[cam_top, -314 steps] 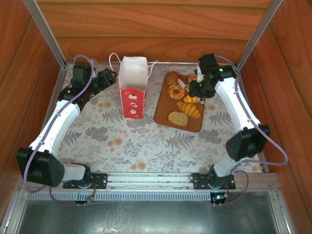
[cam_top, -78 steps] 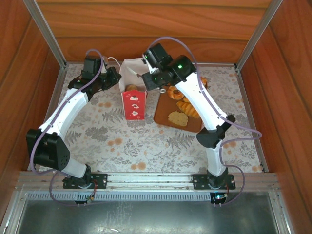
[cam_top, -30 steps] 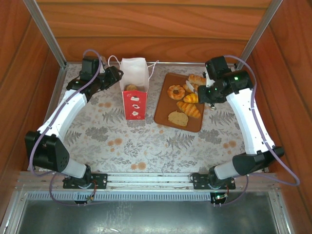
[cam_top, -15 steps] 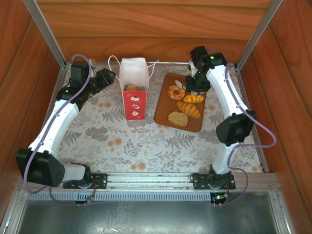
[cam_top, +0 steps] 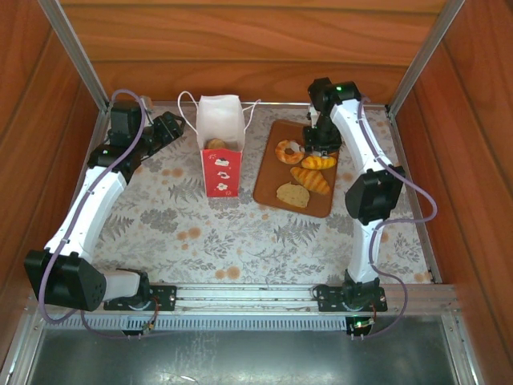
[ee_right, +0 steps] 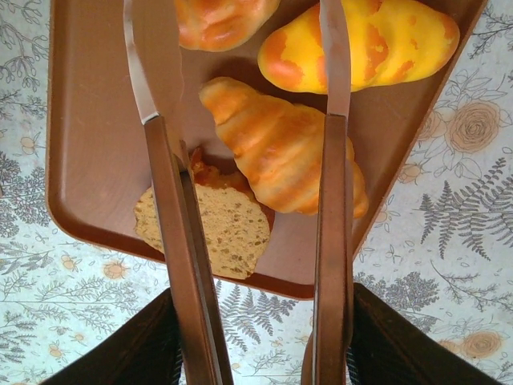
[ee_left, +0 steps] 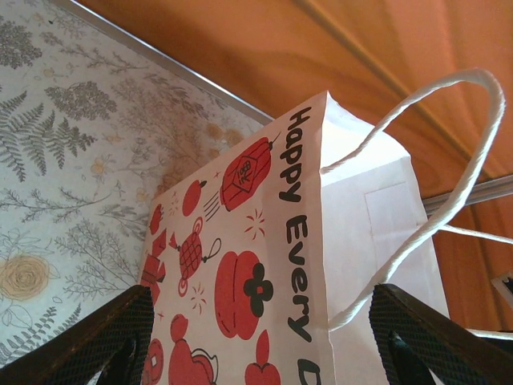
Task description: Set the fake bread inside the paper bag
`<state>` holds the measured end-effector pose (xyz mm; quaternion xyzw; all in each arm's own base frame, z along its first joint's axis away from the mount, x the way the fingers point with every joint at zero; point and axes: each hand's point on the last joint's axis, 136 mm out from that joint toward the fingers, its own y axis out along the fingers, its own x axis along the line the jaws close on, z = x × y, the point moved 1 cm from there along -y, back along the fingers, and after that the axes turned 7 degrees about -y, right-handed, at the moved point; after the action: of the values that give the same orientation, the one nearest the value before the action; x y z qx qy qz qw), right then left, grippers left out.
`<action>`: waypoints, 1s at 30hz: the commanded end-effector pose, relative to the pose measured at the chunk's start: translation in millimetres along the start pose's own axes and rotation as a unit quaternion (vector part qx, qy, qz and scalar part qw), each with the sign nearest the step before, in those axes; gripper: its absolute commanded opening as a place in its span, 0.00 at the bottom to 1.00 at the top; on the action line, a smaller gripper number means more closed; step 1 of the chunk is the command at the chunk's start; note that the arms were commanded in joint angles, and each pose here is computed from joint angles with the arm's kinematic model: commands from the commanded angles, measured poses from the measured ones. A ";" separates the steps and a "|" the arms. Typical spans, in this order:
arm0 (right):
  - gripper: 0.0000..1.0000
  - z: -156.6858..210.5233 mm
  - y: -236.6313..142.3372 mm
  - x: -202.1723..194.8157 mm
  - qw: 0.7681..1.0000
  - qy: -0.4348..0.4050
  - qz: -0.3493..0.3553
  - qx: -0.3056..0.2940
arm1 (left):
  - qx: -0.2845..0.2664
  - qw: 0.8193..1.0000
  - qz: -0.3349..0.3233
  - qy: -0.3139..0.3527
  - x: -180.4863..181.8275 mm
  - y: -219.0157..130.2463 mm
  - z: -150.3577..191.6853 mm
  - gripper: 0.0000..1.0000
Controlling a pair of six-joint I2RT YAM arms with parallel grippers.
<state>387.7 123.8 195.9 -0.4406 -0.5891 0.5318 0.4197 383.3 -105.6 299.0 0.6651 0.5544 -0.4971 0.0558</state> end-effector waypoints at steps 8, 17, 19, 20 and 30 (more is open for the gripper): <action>0.49 -9.8 16.1 -3.5 1.000 0.005 -0.011 0.012 | -0.003 1.000 -0.005 0.010 0.4 1.7 -7.1 0.75; 0.47 -18.2 30.1 -6.5 1.000 0.010 -0.007 0.019 | -0.006 1.000 -0.009 0.011 2.3 4.1 -11.6 0.75; 0.47 -18.6 33.7 -7.1 1.000 0.011 -0.006 0.023 | -0.007 1.000 -0.009 0.010 2.3 4.4 -13.0 0.75; 0.48 -20.1 35.3 -7.3 1.000 0.012 -0.007 0.022 | -0.007 1.000 -0.009 0.011 2.3 4.8 -13.4 0.75; 0.47 -32.1 51.4 -4.1 0.999 0.015 -0.018 0.027 | 0.000 1.000 -0.012 0.008 4.4 13.9 -16.4 0.75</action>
<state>421.1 130.6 147.0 -0.4286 -0.5760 0.5399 0.4393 399.5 -99.0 288.0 0.6546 0.5648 -0.5007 0.0418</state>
